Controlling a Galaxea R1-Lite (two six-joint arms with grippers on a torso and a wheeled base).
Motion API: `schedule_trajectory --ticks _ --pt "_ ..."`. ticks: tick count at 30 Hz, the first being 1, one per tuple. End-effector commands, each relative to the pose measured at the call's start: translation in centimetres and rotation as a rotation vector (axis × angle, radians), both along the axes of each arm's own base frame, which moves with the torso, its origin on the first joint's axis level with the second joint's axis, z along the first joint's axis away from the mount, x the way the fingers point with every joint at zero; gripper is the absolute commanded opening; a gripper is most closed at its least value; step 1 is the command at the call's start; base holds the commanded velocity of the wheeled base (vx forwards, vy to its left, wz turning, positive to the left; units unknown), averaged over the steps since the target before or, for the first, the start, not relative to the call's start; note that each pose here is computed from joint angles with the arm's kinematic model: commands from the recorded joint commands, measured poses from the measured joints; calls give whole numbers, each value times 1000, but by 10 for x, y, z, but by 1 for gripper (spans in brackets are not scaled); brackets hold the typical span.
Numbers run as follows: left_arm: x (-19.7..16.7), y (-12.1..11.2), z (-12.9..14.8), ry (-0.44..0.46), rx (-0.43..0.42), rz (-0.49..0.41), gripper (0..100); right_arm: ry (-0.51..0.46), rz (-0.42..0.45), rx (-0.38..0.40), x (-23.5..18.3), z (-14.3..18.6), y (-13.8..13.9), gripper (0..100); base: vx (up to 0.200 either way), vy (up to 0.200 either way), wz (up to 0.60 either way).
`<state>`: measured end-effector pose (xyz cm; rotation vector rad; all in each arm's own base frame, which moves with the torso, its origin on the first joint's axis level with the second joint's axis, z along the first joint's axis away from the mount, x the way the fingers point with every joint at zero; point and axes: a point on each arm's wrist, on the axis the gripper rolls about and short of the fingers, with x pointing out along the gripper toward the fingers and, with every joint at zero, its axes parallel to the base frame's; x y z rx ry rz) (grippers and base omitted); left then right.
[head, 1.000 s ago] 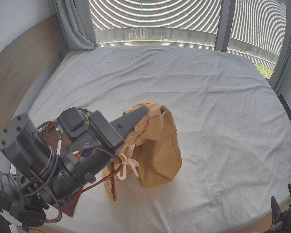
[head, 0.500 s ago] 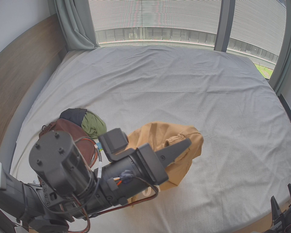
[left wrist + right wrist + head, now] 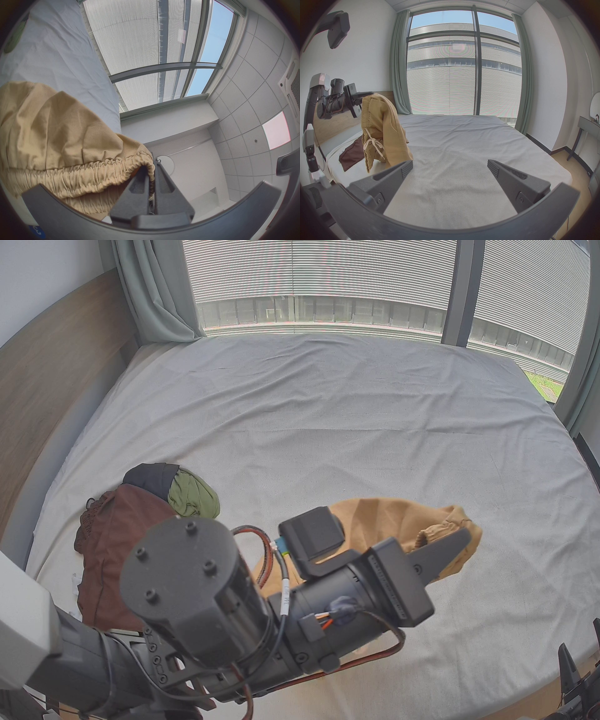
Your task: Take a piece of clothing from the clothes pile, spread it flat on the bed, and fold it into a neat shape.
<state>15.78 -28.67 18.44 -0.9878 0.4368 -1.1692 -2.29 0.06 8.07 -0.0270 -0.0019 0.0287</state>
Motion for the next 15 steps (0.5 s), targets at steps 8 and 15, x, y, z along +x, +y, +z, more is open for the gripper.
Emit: schedule_trajectory --ticks 8,15 --pt "-13 -20 58 -20 -222 -99 0 1 2 -1 0 -5 0 100 0 0 0" --pt "-28 -15 92 -29 -348 -152 0 1 2 -1 0 -5 0 100 0 0 0"
